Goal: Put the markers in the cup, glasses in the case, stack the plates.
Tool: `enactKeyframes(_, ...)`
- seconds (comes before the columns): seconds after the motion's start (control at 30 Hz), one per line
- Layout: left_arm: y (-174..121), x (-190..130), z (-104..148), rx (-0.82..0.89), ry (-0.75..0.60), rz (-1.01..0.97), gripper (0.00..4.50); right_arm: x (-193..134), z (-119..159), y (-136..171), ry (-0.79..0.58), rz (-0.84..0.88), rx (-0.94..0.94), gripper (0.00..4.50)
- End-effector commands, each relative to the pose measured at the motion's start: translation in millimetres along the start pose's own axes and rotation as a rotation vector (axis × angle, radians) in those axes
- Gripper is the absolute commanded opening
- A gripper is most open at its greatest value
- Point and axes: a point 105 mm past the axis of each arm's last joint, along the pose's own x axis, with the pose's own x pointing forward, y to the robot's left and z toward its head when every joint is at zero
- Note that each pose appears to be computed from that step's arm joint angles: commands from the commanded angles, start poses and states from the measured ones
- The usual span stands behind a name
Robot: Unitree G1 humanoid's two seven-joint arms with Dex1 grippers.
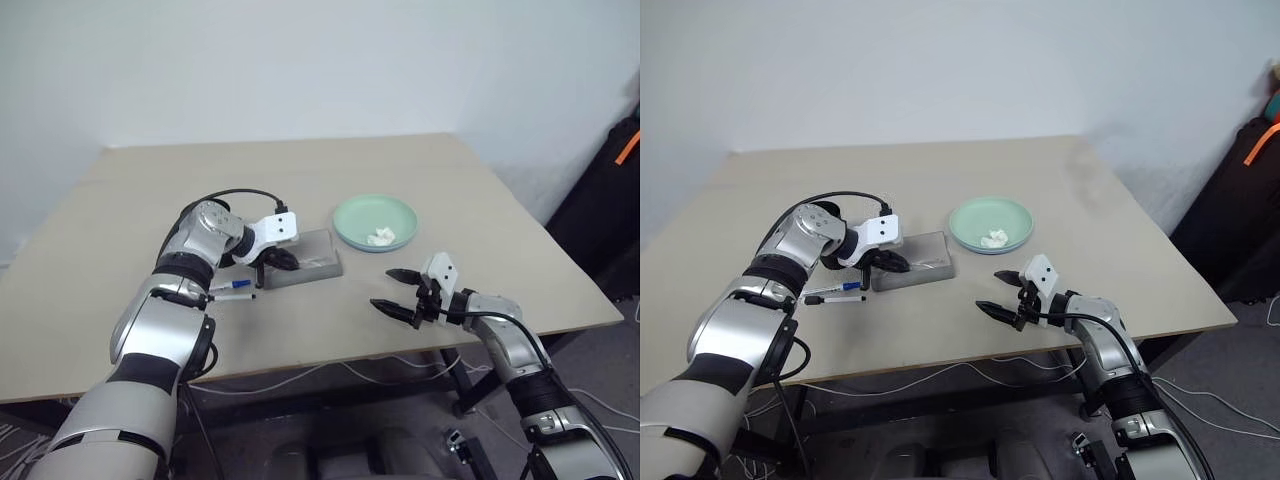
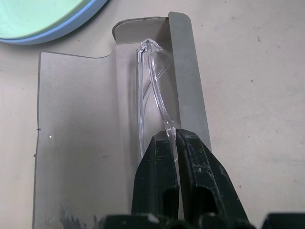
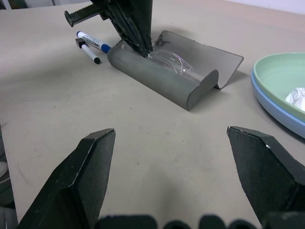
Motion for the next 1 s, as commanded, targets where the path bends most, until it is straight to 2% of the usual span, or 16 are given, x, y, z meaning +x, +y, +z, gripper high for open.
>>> enactKeyframes(0.03, 1.6, 1.8, -0.5, 0.004, 0.003, 0.024, 0.04, 2.0, 16.0, -3.4, -0.040, 0.003, -0.049, 4.08)
enactKeyframes(0.1, 2.6, 1.6, 0.8, -0.001, -0.001, 0.027, 0.04, 2.6, 15.7, -3.4, -0.039, 0.003, -0.049, 4.08)
enactKeyframes(0.2, 5.4, 1.3, 4.6, -0.014, -0.020, 0.044, 0.64, 3.3, 15.8, -3.3, -0.040, 0.003, -0.048, 4.08)
enactKeyframes(0.37, 12.2, 0.1, 14.5, -0.001, -0.058, 0.087, 2.30, 2.7, 15.2, -3.2, -0.039, 0.002, -0.047, 4.08)
enactKeyframes(0.6, 31.9, -9.8, 33.3, -0.004, -0.113, 0.202, 2.30, 3.4, 14.4, -3.5, -0.036, 0.003, -0.045, 4.08)
enactKeyframes(0.9, 55.0, -17.6, 42.9, 0.010, -0.119, 0.396, 2.30, 4.1, 14.2, -3.3, -0.035, 0.004, -0.046, 4.08)
enactKeyframes(1.0, 63.5, -21.0, 43.8, 0.039, -0.097, 0.481, 1.44, 4.1, 14.0, -3.4, -0.034, 0.002, -0.046, 4.08)
